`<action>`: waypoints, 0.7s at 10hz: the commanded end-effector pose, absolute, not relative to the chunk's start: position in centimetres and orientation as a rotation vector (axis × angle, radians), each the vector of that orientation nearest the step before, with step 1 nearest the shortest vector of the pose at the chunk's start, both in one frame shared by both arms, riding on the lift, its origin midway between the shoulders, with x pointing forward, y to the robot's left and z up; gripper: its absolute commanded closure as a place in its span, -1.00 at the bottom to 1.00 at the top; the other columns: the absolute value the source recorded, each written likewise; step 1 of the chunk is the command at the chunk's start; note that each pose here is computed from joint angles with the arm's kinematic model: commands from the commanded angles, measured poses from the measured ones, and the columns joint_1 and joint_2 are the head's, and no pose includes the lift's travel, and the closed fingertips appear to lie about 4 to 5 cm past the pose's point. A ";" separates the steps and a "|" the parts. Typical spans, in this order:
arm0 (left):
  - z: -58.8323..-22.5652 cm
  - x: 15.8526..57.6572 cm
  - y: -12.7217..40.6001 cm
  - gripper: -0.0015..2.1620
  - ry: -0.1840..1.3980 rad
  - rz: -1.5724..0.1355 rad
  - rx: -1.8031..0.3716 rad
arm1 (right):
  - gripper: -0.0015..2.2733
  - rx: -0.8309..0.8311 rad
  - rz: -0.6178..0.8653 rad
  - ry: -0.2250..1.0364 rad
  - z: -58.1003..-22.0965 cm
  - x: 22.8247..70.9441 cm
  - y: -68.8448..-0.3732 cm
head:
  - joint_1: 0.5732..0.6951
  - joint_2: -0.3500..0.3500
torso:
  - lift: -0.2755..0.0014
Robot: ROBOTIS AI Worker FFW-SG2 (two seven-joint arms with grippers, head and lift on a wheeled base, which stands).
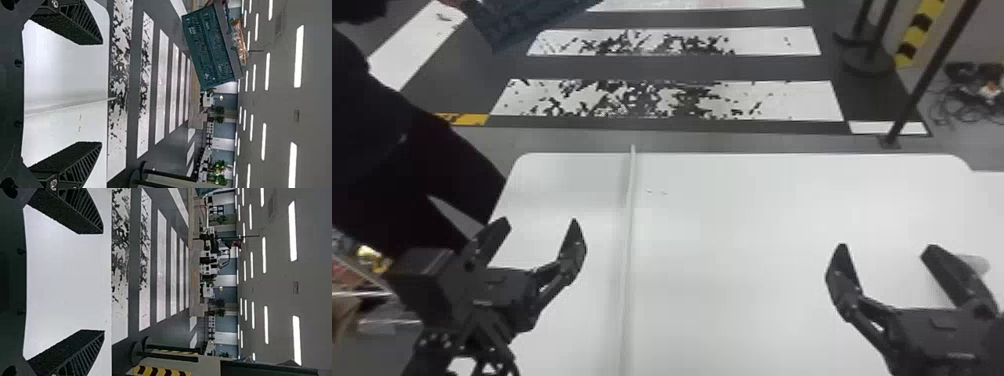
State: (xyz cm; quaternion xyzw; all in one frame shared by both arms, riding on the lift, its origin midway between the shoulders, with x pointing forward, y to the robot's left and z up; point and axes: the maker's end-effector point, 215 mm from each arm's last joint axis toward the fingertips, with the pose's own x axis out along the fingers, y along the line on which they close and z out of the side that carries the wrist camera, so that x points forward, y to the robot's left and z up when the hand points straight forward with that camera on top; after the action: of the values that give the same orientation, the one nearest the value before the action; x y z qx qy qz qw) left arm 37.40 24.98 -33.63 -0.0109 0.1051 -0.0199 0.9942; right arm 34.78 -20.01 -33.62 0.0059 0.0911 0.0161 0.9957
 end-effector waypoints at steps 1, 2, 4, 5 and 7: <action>-33.7 37.3 25.0 -0.93 0.212 -0.040 -0.021 | -1.00 0.009 0.029 0.184 -33.7 34.7 -20.1 | 1.00 0.24 | 0.78; -33.7 37.3 25.0 -0.93 0.213 -0.039 -0.019 | -1.00 0.009 0.017 0.182 -33.6 34.7 -20.2 | 1.00 0.22 | 0.78; -33.6 37.3 25.0 -0.93 0.211 -0.041 -0.020 | -1.00 -0.011 0.001 0.219 -34.4 34.5 -20.1 | 1.00 0.21 | 0.78; -33.6 37.4 25.0 -0.93 0.211 -0.040 -0.018 | -1.00 -0.017 -0.010 0.236 -34.8 34.4 -20.3 | 1.00 0.22 | 0.78; -33.6 37.4 25.0 -0.93 0.211 -0.040 -0.020 | -1.00 -0.029 -0.025 0.265 -35.5 34.3 -20.5 | 1.00 0.21 | 0.78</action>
State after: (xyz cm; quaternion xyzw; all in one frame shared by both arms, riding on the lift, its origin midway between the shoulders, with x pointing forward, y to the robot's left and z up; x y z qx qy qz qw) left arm 37.36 24.99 -33.57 -0.0101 0.1048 -0.0199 0.9942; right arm 34.33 -20.55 -35.28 -0.0121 0.1271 -0.0135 0.9917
